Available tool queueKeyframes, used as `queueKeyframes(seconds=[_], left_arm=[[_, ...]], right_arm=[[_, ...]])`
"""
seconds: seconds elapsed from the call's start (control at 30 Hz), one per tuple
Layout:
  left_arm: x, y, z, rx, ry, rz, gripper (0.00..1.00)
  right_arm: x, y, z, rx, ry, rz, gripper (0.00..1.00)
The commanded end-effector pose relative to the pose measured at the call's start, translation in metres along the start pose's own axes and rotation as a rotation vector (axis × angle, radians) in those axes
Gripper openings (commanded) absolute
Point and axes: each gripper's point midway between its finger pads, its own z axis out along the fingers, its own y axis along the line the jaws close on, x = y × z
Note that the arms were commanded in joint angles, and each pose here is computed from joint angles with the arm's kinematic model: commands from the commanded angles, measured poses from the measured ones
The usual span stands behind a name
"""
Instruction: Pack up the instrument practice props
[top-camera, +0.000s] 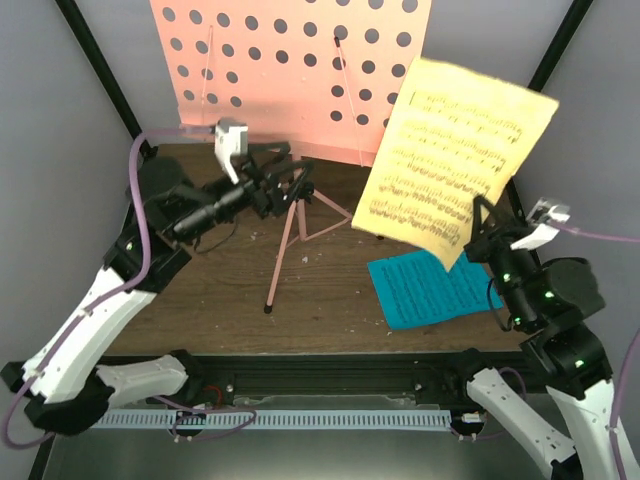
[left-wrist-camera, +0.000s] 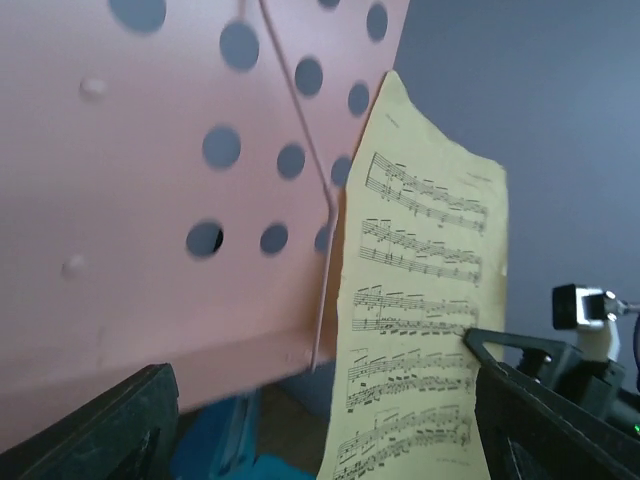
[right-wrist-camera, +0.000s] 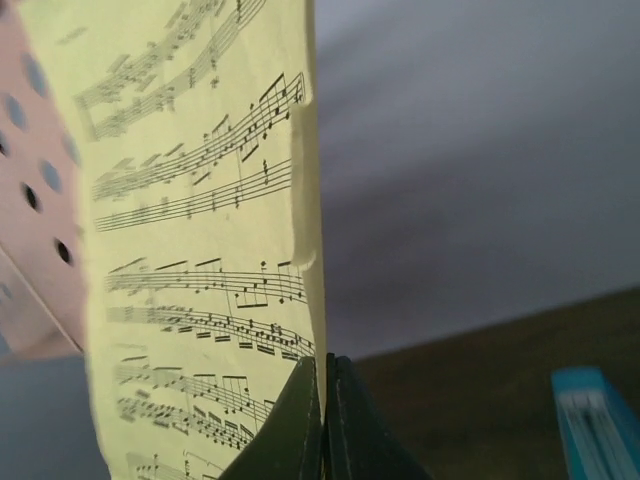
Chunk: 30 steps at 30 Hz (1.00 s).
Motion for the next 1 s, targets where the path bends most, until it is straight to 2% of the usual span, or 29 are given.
queueKeyframes(seconds=[0.0, 0.1, 0.3, 0.43, 0.57, 0.7, 0.8, 0.97], left_arm=[[0.037, 0.01, -0.028, -0.015, 0.045, 0.054, 0.83], [0.076, 0.025, -0.049, -0.059, 0.129, 0.032, 0.84], [0.166, 0.095, -0.09, -0.259, 0.308, -0.06, 0.85], [0.195, 0.144, -0.117, -0.415, 0.376, -0.071, 0.85], [0.208, 0.183, -0.129, -0.56, 0.437, -0.045, 0.85], [0.212, 0.208, -0.128, -0.646, 0.485, 0.031, 0.85], [0.206, 0.216, -0.126, -0.673, 0.474, 0.086, 0.85], [0.2, 0.23, -0.132, -0.739, 0.428, 0.163, 0.85]], right_arm=[[0.061, -0.034, -0.004, 0.096, 0.127, 0.133, 0.01], [0.121, -0.061, -0.002, 0.16, 0.226, 0.198, 0.01], [0.241, -0.093, -0.005, 0.217, 0.473, 0.361, 0.01], [0.267, -0.114, -0.01, 0.296, 0.493, 0.391, 0.01], [0.256, -0.126, -0.008, 0.391, 0.459, 0.353, 0.01], [0.225, -0.113, 0.018, 0.392, 0.429, 0.251, 0.01], [0.183, -0.097, 0.04, 0.379, 0.361, 0.168, 0.01], [0.099, -0.076, 0.044, 0.343, 0.141, 0.113, 0.01]])
